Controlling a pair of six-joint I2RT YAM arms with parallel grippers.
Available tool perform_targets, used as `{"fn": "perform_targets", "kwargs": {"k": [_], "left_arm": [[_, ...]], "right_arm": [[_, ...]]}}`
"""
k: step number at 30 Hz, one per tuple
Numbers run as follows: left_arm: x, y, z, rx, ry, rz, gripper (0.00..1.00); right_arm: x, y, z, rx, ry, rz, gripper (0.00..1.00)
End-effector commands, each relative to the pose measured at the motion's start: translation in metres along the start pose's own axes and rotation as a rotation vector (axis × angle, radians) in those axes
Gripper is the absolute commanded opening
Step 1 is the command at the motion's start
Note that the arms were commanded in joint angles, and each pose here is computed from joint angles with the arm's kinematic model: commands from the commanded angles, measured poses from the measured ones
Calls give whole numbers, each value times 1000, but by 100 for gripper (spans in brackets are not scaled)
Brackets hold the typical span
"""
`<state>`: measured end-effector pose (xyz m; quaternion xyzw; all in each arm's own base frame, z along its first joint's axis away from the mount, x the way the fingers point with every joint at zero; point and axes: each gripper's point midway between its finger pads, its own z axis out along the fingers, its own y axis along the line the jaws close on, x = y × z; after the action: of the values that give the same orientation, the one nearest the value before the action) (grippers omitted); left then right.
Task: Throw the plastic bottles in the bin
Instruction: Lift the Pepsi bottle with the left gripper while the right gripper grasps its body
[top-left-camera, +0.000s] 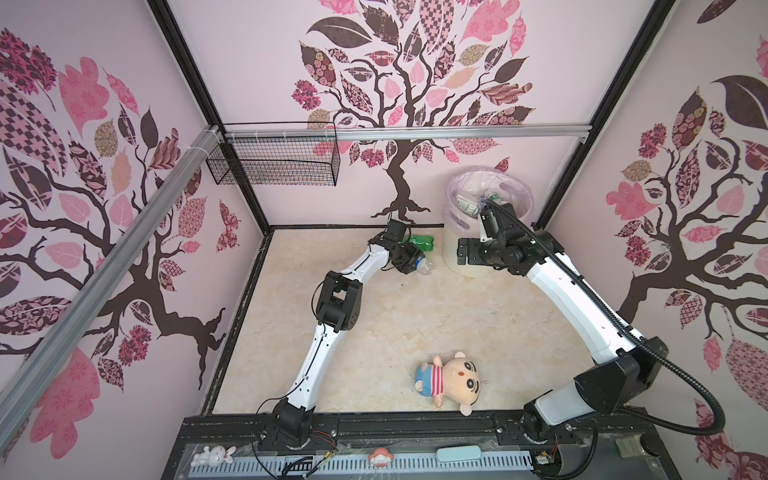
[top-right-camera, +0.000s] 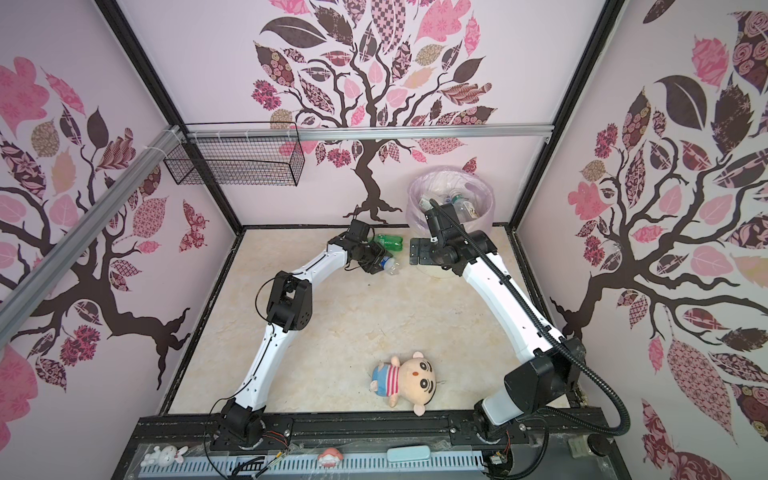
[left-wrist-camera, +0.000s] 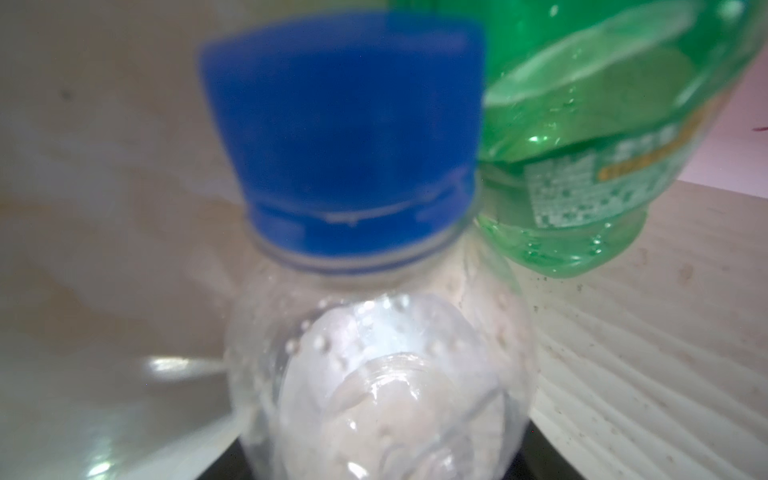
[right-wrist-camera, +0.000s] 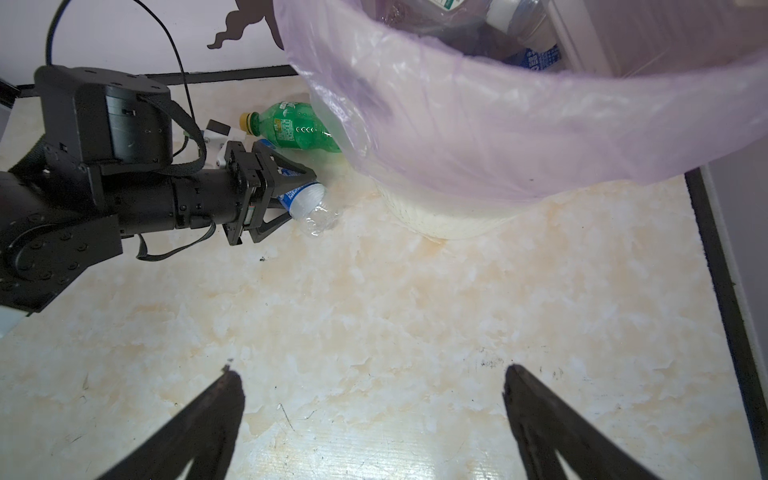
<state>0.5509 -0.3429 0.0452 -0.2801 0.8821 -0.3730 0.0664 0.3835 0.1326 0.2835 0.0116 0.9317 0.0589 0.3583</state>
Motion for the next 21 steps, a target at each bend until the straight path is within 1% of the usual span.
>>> {"fn": "perform_targets", "kwargs": {"k": [1,4,8,14,18,21], "left_arm": [[16,30,-1,-109,36,0,55],[25,29,-10,-122,51,1,49],[33,16,-26,-100,51,-1,43],[49,-16,-68,-19,50,2,42],[63,-38,-103,55,53,6,41],[77,-42,-122,92,81,-16,42]], "right_arm": [[-7,1,-5,7,-17,-11,100],[-6,3,-7,-9,-19,-5,100],[-2,6,-9,-33,-16,4,100],[10,16,-9,-111,3,19,100],[18,24,-7,-170,21,28,100],[22,33,-6,-224,28,35,100]]}}
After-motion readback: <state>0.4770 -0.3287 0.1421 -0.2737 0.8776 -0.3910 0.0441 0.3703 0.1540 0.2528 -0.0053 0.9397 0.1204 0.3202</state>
